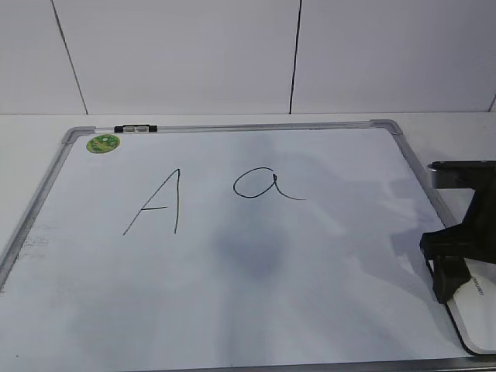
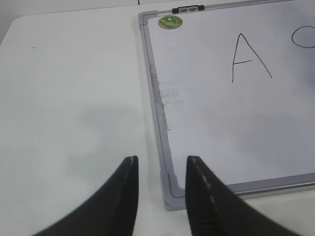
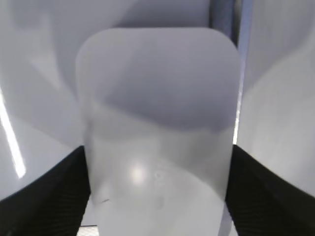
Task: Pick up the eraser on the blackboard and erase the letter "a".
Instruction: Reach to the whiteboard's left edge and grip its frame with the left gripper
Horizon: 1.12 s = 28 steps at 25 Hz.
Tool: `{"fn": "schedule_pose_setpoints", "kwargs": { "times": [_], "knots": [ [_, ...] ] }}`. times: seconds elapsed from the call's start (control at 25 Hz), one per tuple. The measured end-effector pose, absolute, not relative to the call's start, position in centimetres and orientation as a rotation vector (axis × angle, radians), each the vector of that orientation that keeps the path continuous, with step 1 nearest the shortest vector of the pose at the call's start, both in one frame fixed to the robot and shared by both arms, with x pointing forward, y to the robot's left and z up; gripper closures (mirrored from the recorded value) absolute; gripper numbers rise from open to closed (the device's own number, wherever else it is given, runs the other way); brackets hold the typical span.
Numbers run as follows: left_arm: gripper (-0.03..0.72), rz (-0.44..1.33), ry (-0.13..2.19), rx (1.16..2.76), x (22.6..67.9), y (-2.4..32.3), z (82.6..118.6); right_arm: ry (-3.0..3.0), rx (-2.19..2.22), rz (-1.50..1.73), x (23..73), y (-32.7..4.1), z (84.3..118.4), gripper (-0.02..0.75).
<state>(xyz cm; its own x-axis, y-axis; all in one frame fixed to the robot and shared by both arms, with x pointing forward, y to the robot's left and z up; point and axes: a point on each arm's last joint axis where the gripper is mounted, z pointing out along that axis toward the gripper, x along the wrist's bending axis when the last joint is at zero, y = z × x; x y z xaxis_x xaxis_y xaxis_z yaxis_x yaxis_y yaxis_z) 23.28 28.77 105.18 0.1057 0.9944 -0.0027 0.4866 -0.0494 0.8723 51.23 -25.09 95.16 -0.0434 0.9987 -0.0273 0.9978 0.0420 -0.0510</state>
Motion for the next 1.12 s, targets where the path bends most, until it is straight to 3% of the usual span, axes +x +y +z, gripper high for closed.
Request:
{"fn": "schedule_pose_setpoints", "kwargs": {
  "times": [0.12, 0.48, 1.12],
  "knots": [
    [0.443, 0.862, 1.477, 1.64, 23.28, 28.77, 105.18, -2.248, -2.157, 0.106, 51.28, -25.08, 94.79, 0.114],
    [0.443, 0.862, 1.477, 1.64, 23.28, 28.77, 105.18, -2.257, -2.153, 0.114, 51.3, -25.13, 94.74, 0.208],
    [0.444, 0.862, 1.477, 1.64, 23.28, 28.77, 105.18, -2.279, -2.154, 0.119, 51.55, -25.21, 95.08, 0.214]
  ]
}}
